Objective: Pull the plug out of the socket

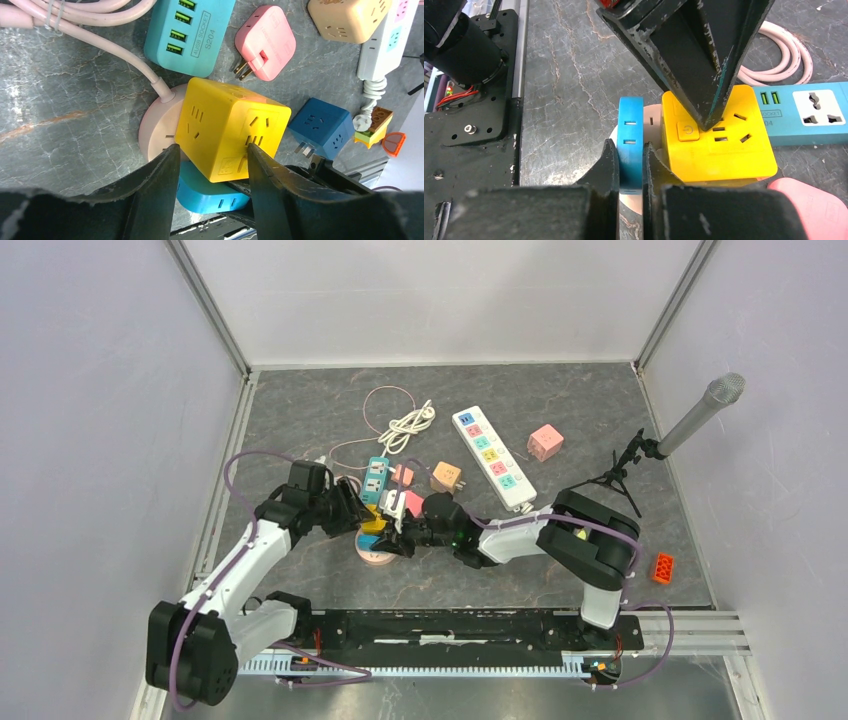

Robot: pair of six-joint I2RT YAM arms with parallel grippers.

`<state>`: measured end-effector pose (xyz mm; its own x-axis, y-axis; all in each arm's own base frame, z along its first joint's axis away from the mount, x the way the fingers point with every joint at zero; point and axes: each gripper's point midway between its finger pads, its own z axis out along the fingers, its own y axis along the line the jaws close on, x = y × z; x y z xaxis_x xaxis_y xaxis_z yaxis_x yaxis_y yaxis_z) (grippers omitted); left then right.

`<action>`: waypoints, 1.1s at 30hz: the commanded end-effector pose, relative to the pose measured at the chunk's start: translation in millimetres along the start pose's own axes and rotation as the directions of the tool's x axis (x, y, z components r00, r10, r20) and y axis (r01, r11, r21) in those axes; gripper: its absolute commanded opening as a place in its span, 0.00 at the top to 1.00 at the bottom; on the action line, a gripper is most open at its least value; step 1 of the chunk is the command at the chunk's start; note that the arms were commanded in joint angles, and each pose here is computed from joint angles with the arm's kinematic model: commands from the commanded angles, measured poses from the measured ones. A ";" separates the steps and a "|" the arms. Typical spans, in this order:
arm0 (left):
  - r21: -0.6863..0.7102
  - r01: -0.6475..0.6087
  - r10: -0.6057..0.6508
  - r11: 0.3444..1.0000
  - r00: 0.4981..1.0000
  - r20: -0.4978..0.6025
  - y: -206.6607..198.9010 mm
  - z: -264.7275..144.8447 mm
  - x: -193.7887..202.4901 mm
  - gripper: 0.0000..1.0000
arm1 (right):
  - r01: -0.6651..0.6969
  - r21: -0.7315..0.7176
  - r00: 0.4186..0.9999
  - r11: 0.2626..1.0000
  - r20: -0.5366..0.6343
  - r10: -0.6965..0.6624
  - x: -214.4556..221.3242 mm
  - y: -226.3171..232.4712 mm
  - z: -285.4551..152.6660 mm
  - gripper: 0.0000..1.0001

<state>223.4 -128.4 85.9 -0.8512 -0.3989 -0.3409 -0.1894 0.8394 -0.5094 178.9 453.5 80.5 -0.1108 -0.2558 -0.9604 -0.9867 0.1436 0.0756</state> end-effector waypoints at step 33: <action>-0.037 0.066 -0.067 0.997 0.998 -0.013 17.7 4.2 18.8 0.48 | 0.167 0.008 0.985 0.986 0.045 -0.167 -17.8 26.9 -9.9 1.00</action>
<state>218.7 -140.4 85.2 -0.8347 -0.4495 -0.3182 -0.1895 0.7770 -0.6003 166.6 443.5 83.4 -0.0746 -0.2444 -0.9668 -0.9857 0.1652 0.0343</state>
